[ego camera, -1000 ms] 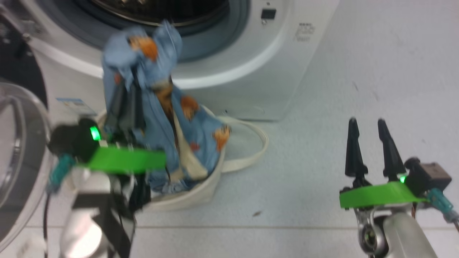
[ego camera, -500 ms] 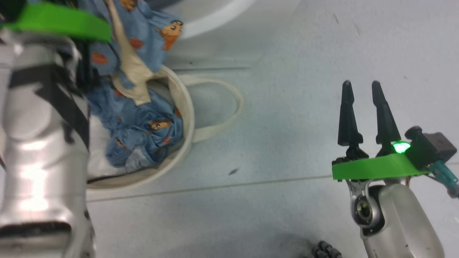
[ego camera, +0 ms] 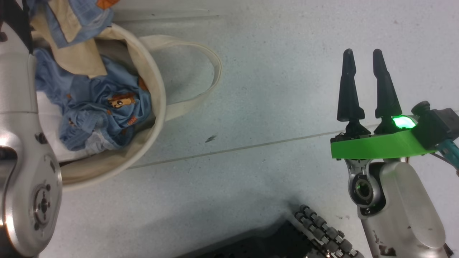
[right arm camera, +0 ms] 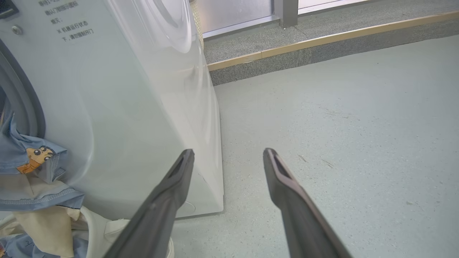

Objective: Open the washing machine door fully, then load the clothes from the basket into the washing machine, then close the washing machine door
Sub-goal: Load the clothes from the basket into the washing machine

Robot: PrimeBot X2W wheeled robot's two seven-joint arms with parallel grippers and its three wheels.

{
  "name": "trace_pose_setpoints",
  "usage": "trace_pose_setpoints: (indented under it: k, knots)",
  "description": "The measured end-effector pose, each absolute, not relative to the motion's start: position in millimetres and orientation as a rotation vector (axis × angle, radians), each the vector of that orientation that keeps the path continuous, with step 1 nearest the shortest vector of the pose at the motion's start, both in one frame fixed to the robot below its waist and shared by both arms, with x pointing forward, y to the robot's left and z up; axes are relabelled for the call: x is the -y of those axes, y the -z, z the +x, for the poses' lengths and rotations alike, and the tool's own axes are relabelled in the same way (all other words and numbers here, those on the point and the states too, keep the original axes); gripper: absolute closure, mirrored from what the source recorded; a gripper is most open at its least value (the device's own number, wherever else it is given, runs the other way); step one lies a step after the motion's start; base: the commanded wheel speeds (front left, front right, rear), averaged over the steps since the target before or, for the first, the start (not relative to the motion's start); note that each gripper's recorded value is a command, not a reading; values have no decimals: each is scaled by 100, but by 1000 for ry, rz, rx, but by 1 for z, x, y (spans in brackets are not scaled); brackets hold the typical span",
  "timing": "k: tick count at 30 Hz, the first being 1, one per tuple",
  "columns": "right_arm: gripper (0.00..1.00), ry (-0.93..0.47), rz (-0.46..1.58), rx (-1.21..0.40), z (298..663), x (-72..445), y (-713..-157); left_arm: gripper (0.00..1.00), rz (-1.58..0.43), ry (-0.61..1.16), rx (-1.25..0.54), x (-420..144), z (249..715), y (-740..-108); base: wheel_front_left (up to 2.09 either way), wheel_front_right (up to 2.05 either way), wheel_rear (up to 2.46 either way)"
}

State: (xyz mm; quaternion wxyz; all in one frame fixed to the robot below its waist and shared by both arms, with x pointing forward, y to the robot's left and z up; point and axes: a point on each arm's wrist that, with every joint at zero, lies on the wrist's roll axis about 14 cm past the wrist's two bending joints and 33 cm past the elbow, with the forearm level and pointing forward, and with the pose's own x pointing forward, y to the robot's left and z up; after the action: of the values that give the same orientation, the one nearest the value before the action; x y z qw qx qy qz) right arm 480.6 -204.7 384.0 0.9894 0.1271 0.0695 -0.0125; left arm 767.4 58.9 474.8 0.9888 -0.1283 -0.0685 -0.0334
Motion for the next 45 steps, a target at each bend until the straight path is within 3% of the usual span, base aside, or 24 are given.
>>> trace_pose_setpoints:
  k: [1,10,19,28,45]
  knots:
    - [0,29,256,-147,480,206,-381,0,-251,67,137,-57,768,-471,0,0,0]
    - [0,21,259,-131,481,203,-388,0,-228,91,147,-55,759,-474,0,0,0]
    - [0,-38,223,-64,483,187,-420,0,-184,142,100,-55,708,-472,0,0,0]
    - [0,-58,219,-20,465,178,-448,0,-172,177,72,-62,644,-484,0,0,0]
    - [0,-108,252,94,408,158,-508,0,-202,174,22,-84,483,-499,0,0,0]
